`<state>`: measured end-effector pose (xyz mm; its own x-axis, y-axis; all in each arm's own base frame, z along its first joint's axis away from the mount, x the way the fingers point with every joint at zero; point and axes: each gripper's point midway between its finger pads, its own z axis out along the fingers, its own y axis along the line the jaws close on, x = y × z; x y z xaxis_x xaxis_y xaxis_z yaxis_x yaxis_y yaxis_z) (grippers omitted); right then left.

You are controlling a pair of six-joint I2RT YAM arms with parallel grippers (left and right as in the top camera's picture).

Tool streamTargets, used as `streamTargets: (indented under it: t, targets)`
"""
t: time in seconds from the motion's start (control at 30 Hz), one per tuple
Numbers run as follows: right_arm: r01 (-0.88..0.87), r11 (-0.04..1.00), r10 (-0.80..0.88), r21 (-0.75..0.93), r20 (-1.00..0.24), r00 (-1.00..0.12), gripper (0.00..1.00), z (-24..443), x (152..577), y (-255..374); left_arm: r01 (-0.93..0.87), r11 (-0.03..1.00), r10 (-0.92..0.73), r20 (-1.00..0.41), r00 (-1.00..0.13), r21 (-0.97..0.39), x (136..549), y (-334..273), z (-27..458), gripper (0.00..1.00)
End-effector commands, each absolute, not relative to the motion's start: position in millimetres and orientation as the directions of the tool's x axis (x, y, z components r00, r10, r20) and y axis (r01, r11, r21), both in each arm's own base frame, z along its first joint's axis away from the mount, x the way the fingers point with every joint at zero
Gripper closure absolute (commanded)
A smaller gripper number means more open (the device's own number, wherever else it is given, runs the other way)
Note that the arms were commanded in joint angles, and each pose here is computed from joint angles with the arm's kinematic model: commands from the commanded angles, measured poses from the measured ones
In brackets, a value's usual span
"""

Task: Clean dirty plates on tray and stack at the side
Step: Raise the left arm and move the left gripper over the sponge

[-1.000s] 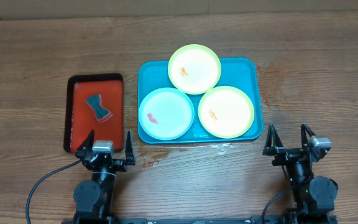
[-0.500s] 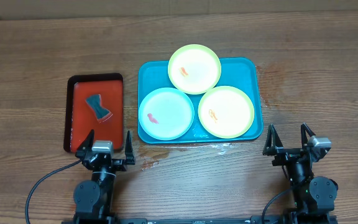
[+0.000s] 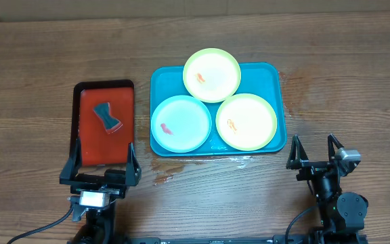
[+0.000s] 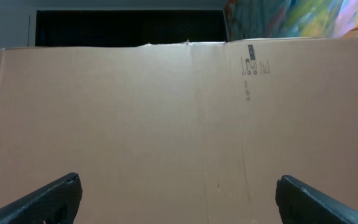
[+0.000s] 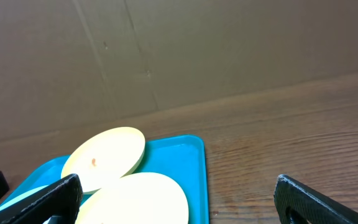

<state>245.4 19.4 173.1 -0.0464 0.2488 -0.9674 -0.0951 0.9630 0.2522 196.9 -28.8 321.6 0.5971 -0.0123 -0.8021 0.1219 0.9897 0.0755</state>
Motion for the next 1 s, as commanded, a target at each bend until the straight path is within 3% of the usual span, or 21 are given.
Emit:
streamTargets:
  t: [0.0,0.2,0.5,0.77,0.97]
  targets:
    - [-0.089,0.964,0.249,0.252,-0.968,-0.044,0.00,170.5,245.7,18.5,0.117,0.988,0.012,-0.802,0.598,0.102,196.8,-30.6,319.8,0.00]
    - [-0.089,0.964,0.249,0.252,-0.968,-0.044,0.00,170.5,245.7,18.5,0.111,0.990,0.010,-0.819,0.573,0.090,201.3,-28.6,314.1,0.00]
    - [-0.089,0.964,0.249,0.252,-0.968,-0.044,0.00,170.5,245.7,18.5,0.141,0.988,-0.007,-0.900,0.437,0.061,220.2,-30.8,281.3,0.00]
    - [-0.089,0.964,0.249,0.252,-0.968,-0.044,0.00,170.5,245.7,18.5,0.139,0.988,-0.008,-0.892,0.453,0.062,217.4,-30.4,288.7,0.00]
    - [-0.089,0.964,0.249,0.252,-0.968,-0.044,0.00,170.5,245.7,18.5,0.072,0.997,-0.002,-0.864,0.503,0.040,204.8,-17.9,330.4,0.00]
